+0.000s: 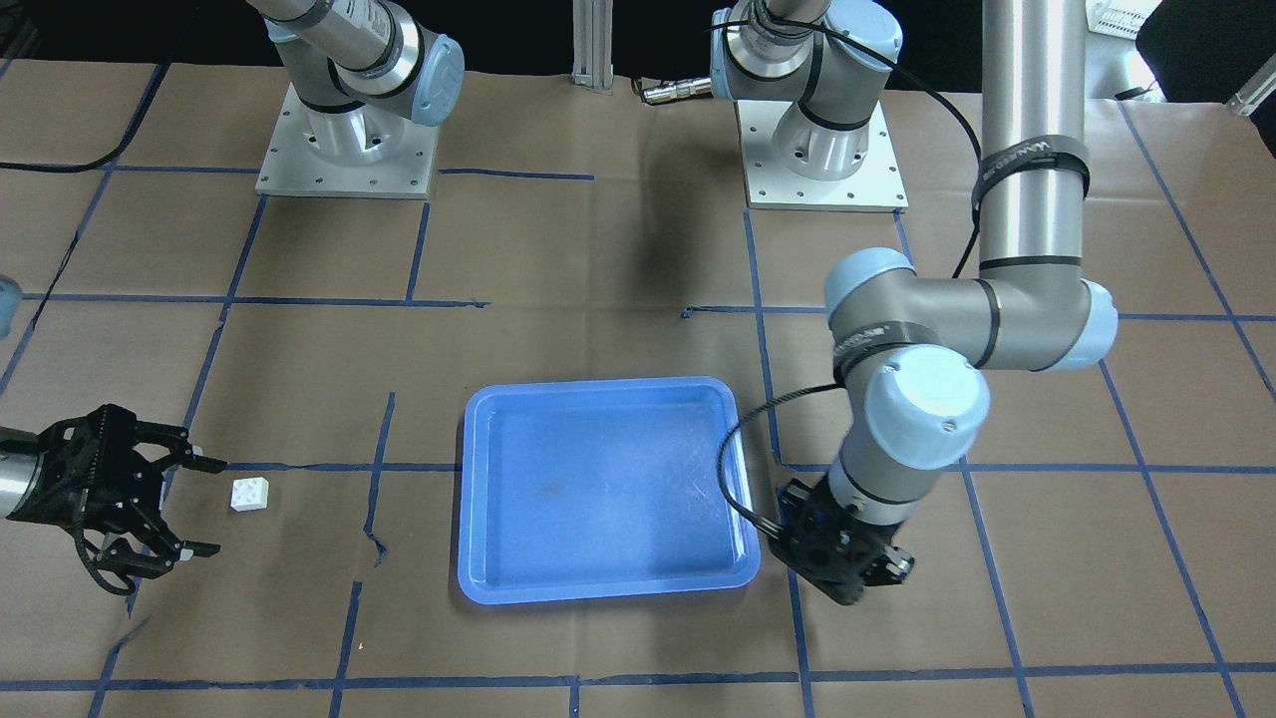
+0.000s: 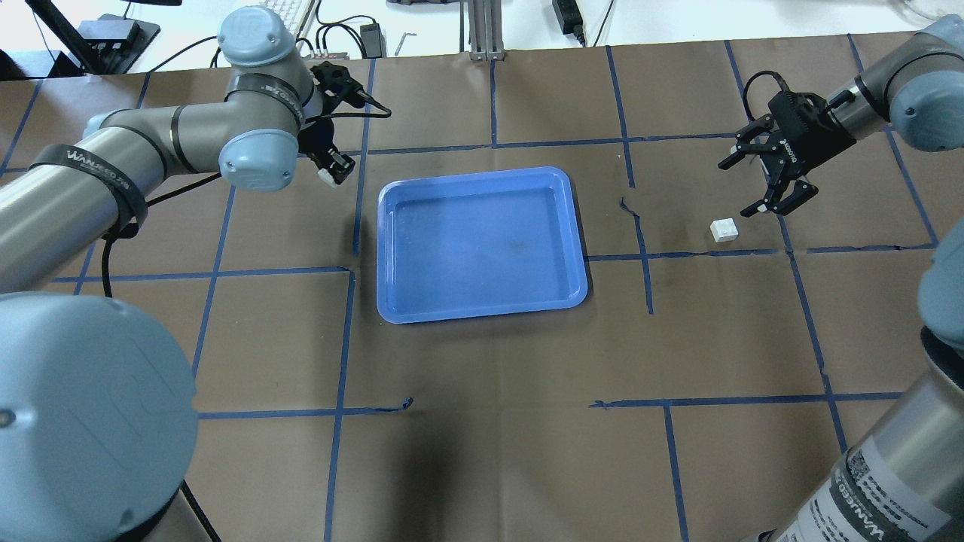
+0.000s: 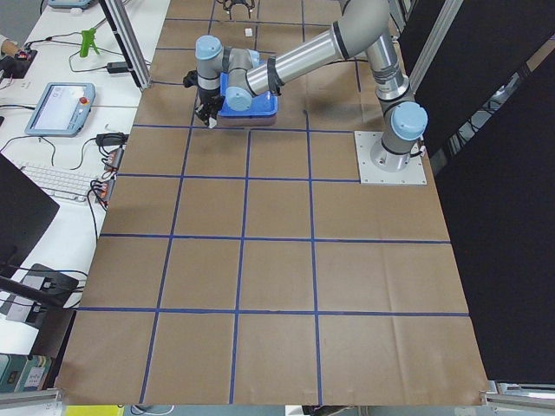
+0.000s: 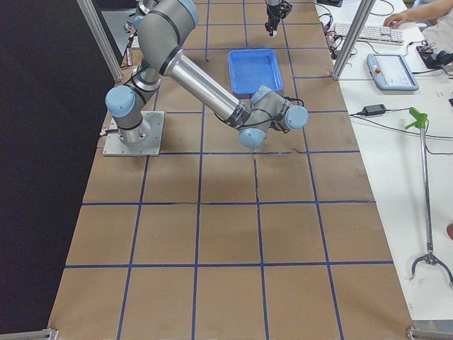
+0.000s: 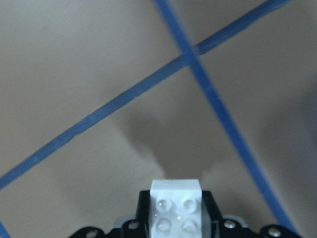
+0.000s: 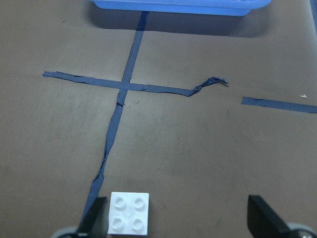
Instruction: Assemble white blocks and place on blue tray
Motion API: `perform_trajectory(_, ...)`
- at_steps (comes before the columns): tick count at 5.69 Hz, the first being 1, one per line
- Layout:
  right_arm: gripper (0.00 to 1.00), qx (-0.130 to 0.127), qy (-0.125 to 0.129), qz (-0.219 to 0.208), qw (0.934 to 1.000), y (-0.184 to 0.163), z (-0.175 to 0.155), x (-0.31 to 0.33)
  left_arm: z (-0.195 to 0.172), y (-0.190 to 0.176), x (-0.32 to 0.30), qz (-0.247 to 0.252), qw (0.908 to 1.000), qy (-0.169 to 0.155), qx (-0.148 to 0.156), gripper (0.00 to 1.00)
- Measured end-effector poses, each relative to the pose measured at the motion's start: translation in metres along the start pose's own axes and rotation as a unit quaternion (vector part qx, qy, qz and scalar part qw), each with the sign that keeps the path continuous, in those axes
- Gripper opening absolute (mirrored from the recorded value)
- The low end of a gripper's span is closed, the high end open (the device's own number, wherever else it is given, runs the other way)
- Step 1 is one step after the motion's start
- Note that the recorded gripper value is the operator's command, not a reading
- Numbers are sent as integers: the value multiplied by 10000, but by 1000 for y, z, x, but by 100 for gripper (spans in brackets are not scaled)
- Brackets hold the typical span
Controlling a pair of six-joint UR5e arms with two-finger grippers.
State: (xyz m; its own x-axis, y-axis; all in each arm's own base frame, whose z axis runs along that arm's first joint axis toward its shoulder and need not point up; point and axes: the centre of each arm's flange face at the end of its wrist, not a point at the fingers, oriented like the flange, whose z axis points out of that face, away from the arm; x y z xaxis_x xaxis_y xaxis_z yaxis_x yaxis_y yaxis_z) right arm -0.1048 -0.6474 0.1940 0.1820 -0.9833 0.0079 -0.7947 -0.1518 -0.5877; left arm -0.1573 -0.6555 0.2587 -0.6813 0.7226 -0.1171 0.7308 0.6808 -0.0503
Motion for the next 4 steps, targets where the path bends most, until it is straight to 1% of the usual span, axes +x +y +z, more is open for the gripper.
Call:
perform_trajectory(1, 99, 46, -58, -57, 10000, 9, 9, -2, -20, -21, 62, 1078, 9941, 108, -36, 24)
perform_trajectory(2, 99, 119, -131, -10, 9998, 18, 17, -11, -18, -36, 119, 2116, 9771, 223, -98, 25)
perform_trajectory(3, 99, 210, -191, 87, 9996, 26, 28, -24, -2, -43, 156, 2895, 9564, 343, -171, 28)
perform_trajectory(4, 92, 248, -215, 141, 9994, 30, 35, -31, 19, -48, 173, 3326, 9418, 437, -224, 32)
